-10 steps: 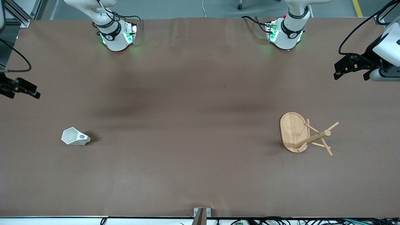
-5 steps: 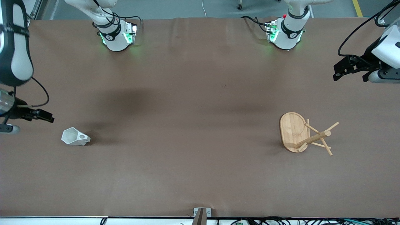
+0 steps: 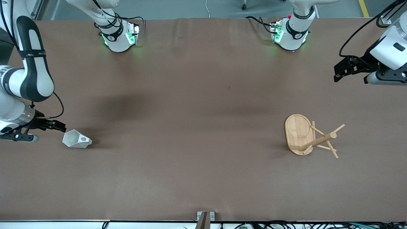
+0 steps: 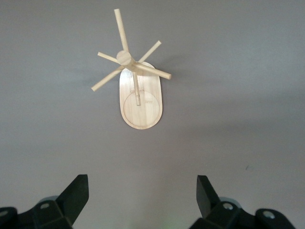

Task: Hang cup on rack
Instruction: 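Reach the right gripper down to the white cup and grasp it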

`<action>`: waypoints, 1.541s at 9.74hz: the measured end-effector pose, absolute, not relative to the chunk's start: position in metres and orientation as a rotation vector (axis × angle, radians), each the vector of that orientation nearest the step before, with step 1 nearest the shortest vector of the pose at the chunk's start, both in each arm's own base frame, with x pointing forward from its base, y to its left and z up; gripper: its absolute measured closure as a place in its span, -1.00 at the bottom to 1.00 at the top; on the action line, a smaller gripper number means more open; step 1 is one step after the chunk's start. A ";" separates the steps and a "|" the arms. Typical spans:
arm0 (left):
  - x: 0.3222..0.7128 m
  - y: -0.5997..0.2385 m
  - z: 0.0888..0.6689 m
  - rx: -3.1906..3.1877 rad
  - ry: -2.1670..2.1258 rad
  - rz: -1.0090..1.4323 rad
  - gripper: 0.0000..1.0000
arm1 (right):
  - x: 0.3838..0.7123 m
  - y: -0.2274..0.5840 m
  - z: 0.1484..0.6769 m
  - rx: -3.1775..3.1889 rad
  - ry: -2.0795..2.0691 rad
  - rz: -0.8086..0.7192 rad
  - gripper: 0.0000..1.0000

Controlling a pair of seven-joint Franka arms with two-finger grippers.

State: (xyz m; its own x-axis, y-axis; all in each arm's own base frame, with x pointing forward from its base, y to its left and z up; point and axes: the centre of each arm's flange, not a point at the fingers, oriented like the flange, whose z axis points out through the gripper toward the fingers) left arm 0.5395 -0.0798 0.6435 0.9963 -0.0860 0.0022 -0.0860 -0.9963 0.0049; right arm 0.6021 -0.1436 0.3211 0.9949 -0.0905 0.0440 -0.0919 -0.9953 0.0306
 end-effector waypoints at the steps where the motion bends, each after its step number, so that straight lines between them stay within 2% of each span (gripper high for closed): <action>1: 0.538 -0.081 0.644 3.135 -0.138 -0.010 -1.00 | 0.603 -0.146 0.305 3.099 -0.144 0.077 -0.91; 5: 0.537 -0.078 0.643 3.136 -0.131 -0.024 -1.00 | 0.611 -0.149 0.259 3.088 -0.138 0.073 -0.82; 7: 0.537 -0.078 0.643 3.136 -0.131 -0.025 -1.00 | 0.621 -0.150 0.258 3.083 -0.134 0.087 -0.65; 11: 0.533 -0.078 0.641 3.138 -0.134 -0.079 -1.00 | 0.633 -0.150 0.254 3.082 -0.127 0.096 0.67; 12: 0.533 -0.078 0.642 3.138 -0.135 -0.078 -1.00 | 0.635 -0.146 0.258 3.090 -0.130 0.101 0.88; 15: 0.533 -0.079 0.650 3.137 -0.136 -0.049 -1.00 | 0.634 -0.144 0.265 3.105 -0.127 0.019 0.88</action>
